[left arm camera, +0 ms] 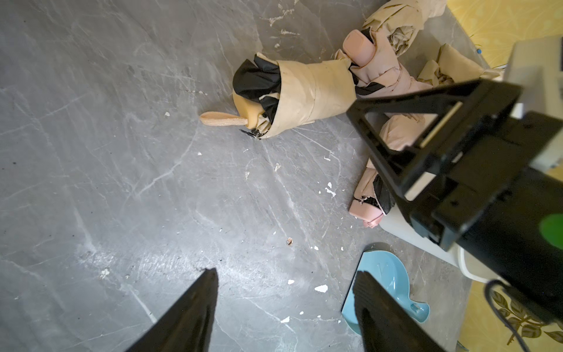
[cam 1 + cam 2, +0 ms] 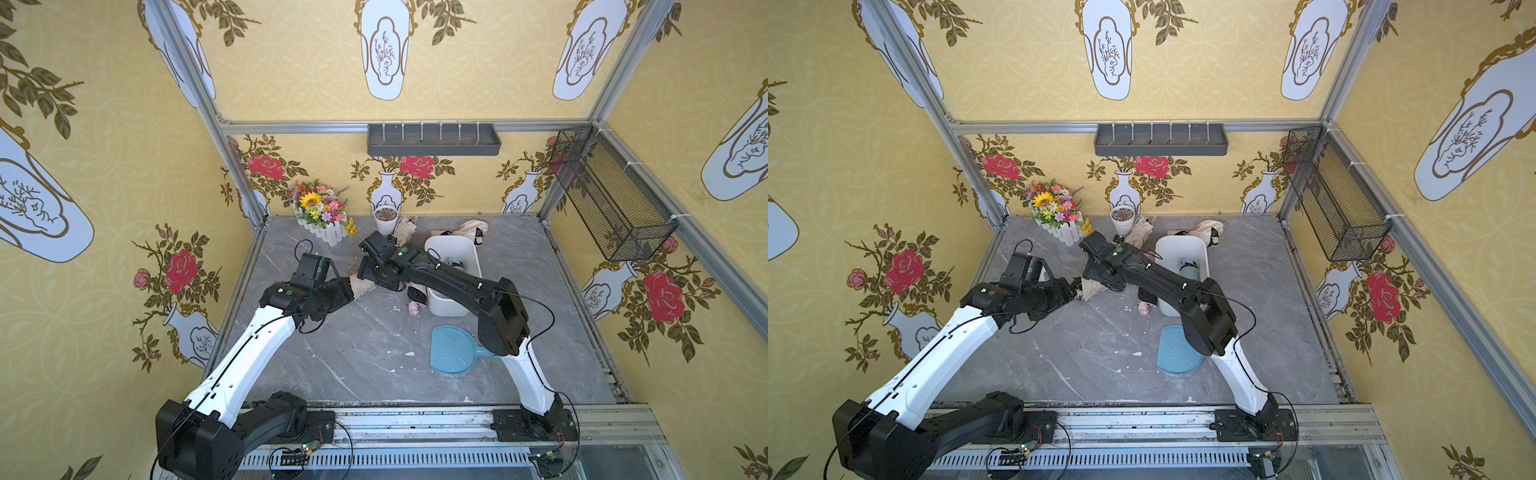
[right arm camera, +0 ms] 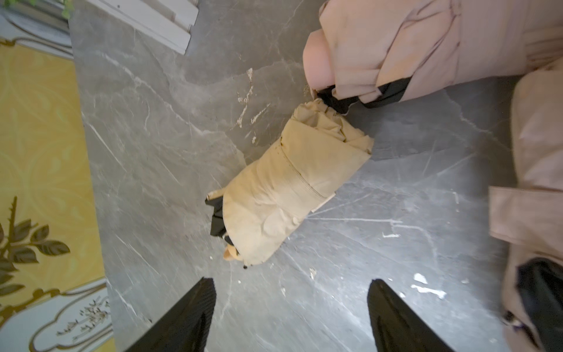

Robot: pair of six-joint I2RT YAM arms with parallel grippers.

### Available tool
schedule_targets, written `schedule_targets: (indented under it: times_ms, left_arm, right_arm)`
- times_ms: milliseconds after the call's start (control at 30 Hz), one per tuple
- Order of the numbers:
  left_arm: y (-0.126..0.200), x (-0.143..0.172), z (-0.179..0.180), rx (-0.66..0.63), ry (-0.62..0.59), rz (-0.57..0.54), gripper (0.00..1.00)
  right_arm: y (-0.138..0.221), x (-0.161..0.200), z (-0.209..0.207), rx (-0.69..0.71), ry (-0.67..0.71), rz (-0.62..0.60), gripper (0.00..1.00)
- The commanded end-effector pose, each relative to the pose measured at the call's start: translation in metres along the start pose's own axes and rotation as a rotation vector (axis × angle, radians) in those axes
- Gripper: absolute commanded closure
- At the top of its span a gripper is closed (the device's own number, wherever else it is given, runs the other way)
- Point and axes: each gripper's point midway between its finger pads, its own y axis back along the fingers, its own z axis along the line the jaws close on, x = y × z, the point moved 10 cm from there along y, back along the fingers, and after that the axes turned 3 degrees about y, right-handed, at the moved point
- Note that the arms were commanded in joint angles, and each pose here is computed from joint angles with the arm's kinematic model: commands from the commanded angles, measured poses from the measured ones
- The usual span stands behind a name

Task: Put the umbrella into the storage box
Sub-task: Pick up the umbrella from the center of the board.

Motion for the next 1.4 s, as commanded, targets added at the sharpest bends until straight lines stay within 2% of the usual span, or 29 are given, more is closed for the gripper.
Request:
schedule_targets:
  times_ms: [0,267,500,800,967,1100,1267,1367]
  left_arm:
    - [0.002,0.0,0.002,-0.002,-0.002,-0.003,0.24]
    - [0.004,0.005,0.007,-0.01,-0.002,0.013,0.24]
    - [0.003,0.007,0.012,-0.029,-0.006,0.015,0.23]
    - [0.003,0.002,0.015,-0.034,-0.003,0.015,0.23]
    - [0.004,0.003,0.015,-0.028,0.0,0.019,0.22]
    - [0.003,0.004,0.017,-0.027,0.001,0.023,0.22]
    - [0.003,0.004,0.017,-0.026,0.002,0.022,0.22]
    - [0.003,0.004,0.017,-0.026,0.004,0.02,0.22]
  right_arm:
    - [-0.013,-0.007,0.009,-0.041,-0.15,-0.063,0.18]
    - [-0.05,-0.003,0.005,-0.023,-0.282,-0.046,0.18]
    - [-0.068,-0.014,0.0,-0.003,-0.329,-0.057,0.18]
    - [-0.088,-0.008,-0.009,0.049,-0.338,-0.012,0.19]
    - [-0.093,-0.002,-0.01,0.09,-0.298,0.006,0.25]
    - [-0.081,-0.001,-0.009,0.124,-0.224,-0.017,0.32]
    - [-0.062,-0.001,-0.008,0.147,-0.109,-0.026,0.45]
    - [-0.052,-0.001,-0.009,0.149,-0.043,-0.012,0.48]
